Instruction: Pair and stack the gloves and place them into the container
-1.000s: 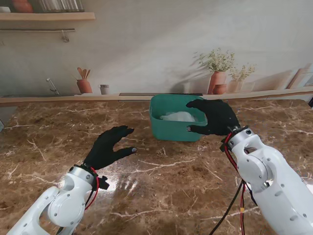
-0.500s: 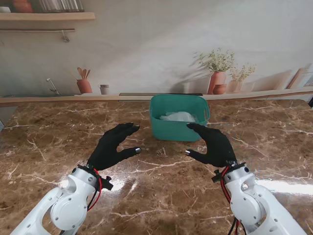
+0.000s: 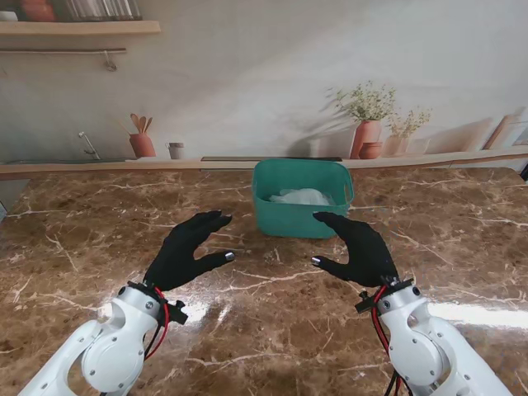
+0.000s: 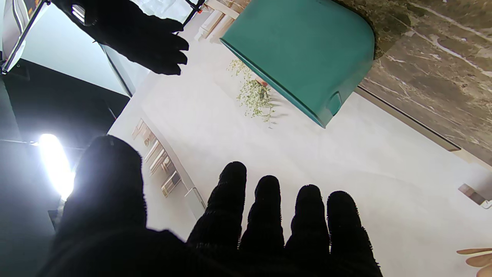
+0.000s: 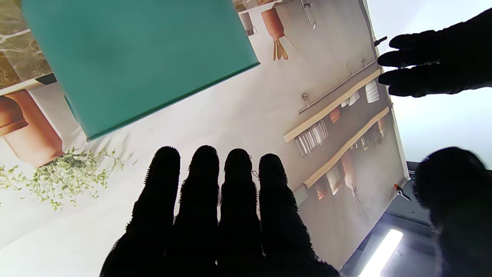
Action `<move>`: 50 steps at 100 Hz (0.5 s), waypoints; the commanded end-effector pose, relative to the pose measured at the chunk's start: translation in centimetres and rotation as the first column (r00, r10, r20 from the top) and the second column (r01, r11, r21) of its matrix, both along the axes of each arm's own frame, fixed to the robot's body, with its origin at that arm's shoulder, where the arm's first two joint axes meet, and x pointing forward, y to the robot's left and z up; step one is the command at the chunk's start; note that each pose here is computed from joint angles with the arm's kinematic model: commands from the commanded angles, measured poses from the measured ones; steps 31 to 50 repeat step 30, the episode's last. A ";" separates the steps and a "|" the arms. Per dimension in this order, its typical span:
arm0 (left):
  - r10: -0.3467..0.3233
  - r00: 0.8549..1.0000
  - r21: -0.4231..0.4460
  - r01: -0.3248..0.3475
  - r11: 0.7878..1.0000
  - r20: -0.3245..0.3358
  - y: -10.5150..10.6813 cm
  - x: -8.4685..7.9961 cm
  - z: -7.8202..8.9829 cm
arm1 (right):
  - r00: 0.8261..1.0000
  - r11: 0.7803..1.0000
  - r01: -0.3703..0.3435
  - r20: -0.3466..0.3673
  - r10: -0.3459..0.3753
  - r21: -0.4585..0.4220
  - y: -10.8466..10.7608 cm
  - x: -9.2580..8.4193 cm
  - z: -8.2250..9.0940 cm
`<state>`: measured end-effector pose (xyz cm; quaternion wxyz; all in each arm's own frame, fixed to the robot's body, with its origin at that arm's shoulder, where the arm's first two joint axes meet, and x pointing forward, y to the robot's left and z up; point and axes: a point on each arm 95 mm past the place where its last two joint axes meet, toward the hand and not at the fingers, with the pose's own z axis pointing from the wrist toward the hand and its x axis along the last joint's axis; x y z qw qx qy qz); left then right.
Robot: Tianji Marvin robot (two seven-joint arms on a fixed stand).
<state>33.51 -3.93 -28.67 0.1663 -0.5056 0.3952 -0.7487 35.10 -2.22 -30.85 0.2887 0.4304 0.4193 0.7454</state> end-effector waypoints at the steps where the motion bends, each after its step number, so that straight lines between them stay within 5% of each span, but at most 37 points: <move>1: -0.001 1.000 -0.001 0.001 1.000 0.002 0.0 -0.1 0.2 | 1.000 1.000 -0.001 -0.001 0.001 0.003 0.2 -0.4 -0.1; 50: 0.003 1.000 -0.008 -0.003 1.000 -0.012 -0.3 0.1 0.1 | 1.000 1.000 -0.006 -0.008 0.006 -0.003 0.1 -0.5 -0.2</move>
